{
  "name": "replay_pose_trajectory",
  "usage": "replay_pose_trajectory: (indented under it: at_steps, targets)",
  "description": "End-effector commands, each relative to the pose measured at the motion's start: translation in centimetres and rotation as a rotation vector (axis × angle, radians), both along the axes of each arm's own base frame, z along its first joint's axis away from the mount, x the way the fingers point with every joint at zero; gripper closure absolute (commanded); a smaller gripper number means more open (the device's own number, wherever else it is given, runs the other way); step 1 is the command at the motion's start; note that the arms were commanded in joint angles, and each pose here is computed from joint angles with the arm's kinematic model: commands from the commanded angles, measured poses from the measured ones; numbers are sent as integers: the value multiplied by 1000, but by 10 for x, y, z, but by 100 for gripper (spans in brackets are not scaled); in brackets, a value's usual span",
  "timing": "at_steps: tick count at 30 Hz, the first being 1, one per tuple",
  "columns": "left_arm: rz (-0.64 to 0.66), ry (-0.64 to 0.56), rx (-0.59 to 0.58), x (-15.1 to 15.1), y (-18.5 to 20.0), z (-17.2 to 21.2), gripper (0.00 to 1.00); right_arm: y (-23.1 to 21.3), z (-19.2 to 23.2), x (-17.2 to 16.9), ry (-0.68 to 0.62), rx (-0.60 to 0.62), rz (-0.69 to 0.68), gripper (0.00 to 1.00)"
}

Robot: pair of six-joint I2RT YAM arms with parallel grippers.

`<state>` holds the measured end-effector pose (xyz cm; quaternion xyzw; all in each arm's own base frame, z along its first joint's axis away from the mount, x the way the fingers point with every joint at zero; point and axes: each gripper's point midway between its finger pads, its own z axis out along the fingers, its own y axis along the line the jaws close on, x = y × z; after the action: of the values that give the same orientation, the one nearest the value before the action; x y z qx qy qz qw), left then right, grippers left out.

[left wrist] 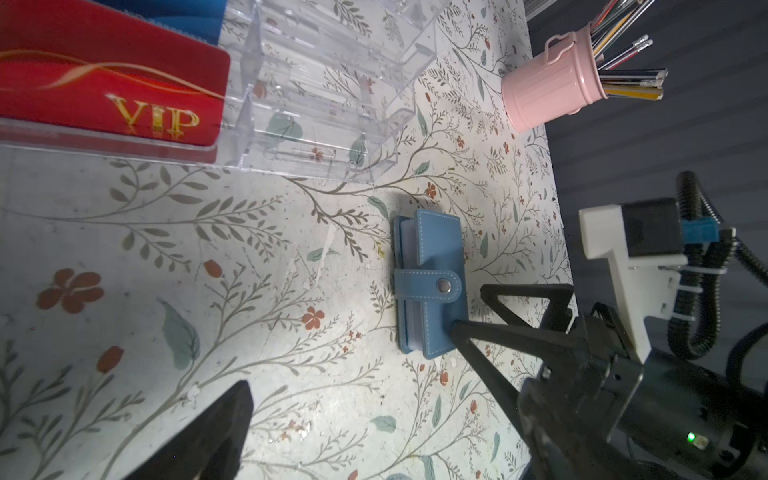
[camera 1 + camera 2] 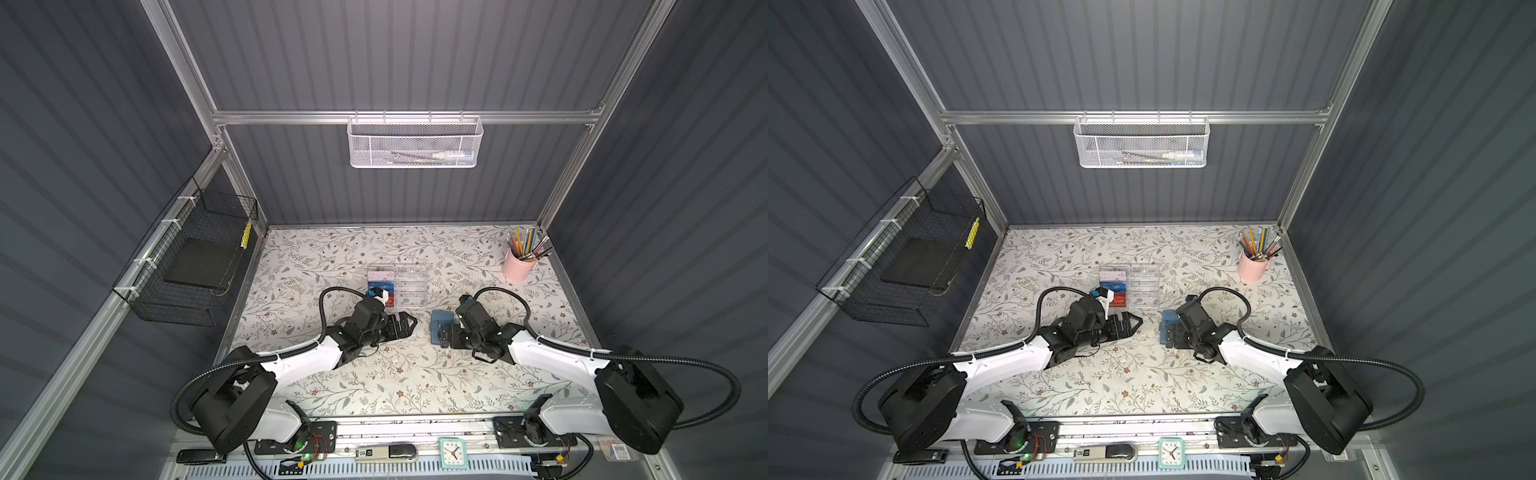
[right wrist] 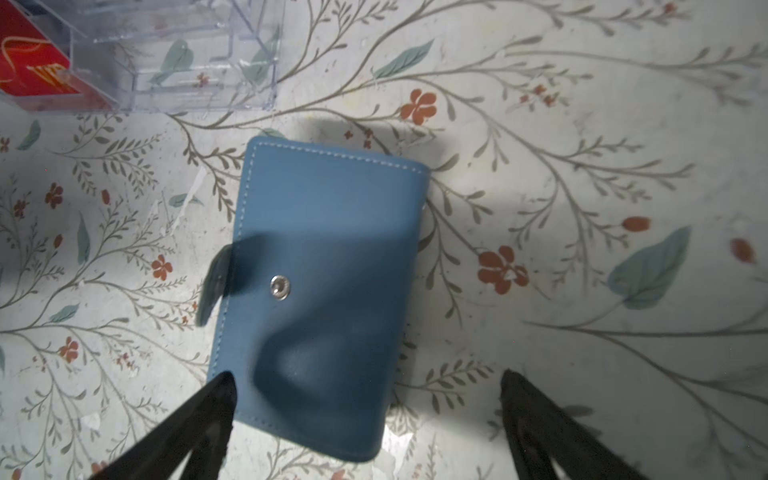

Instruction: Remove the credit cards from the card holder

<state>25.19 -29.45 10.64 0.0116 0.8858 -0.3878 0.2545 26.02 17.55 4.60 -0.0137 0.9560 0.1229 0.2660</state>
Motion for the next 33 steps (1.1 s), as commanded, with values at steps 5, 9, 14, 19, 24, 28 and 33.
replay_pose_trajectory:
  at_steps: [5, 9, 14, 19, 24, 28, 33]
  targets:
    - [-24, -11, -58, -4, -3, 11, 0, 5, 8, 25, -23, -80, -12, 1]
    - [-21, -6, -67, -4, 1, 11, 0, 17, 0, 32, 3, -64, 1, 1]
    - [-5, 9, -80, -3, 10, 8, 0, 33, -6, 36, 22, -53, 22, 1]
    - [-16, 28, -138, -3, 2, 11, 0, 42, -7, 38, 23, -54, 30, 1]
    - [-14, 51, -209, 4, -7, 14, 0, 50, -14, 35, 39, -75, 43, 1]
    - [-15, 61, -235, 8, -13, 15, 0, 54, -20, 36, 48, -91, 46, 1]
    - [-3, 75, -275, 12, -17, 16, 0, 55, -22, 36, 51, -112, 50, 1]
